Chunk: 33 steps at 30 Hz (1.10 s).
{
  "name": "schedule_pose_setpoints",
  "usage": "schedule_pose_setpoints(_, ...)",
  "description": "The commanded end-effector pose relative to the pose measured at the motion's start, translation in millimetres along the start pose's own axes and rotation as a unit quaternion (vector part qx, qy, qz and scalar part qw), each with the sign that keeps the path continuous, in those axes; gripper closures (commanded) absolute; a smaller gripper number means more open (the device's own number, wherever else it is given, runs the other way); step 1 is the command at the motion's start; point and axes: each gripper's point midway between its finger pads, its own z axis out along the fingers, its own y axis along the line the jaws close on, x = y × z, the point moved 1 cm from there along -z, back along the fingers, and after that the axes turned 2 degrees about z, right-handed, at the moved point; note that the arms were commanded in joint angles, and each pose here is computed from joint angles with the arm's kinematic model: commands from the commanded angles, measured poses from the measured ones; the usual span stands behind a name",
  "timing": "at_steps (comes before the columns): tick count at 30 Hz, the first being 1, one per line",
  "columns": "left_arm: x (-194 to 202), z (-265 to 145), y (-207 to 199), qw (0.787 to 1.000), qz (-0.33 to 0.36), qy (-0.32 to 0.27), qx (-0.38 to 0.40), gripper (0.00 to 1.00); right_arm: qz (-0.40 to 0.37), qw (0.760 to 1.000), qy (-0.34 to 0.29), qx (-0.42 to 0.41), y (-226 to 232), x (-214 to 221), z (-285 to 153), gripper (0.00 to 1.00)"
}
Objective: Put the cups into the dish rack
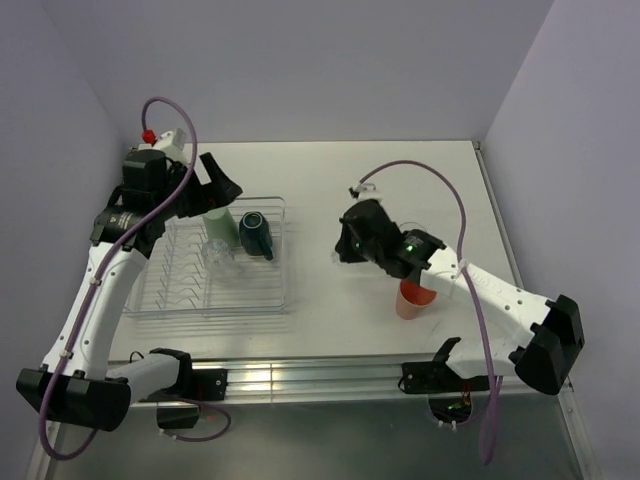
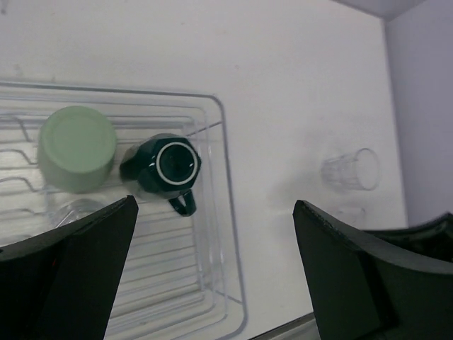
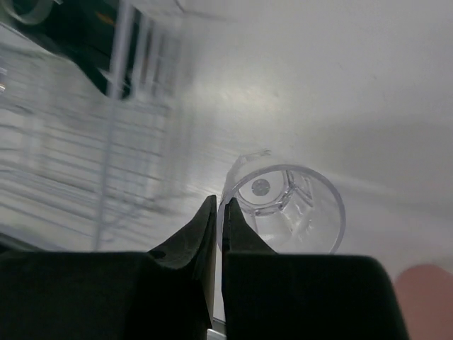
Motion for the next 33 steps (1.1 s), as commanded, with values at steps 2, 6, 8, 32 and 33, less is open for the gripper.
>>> schedule_pose_setpoints(2,-28,-23,-40,0.983,-0.026,-0.037,0.18,0.01,0.059,0.983,-0.075,-0.157,38,-84,-20,1.0)
schedule_pose_setpoints(6,-28,-27,-56,0.95,-0.063,-0.006,0.306,0.01,0.093,0.954,-0.092,-0.269,70,-130,-26,1.0)
schedule_pose_setpoints(8,-28,-22,-60,0.938,-0.081,-0.002,0.336,0.01,0.094,0.931,-0.098,-0.34,91,-148,-35,1.0)
schedule_pose_setpoints(32,-6,-3,-51,0.932,-0.094,0.001,0.349,0.01,0.179,0.768,-0.019,-0.615,190,-184,-63,1.0)
schedule_pose_setpoints(33,-5,-3,-52,0.932,-0.094,0.001,0.35,0.01,0.18,0.767,-0.02,-0.616,192,-186,-64,1.0)
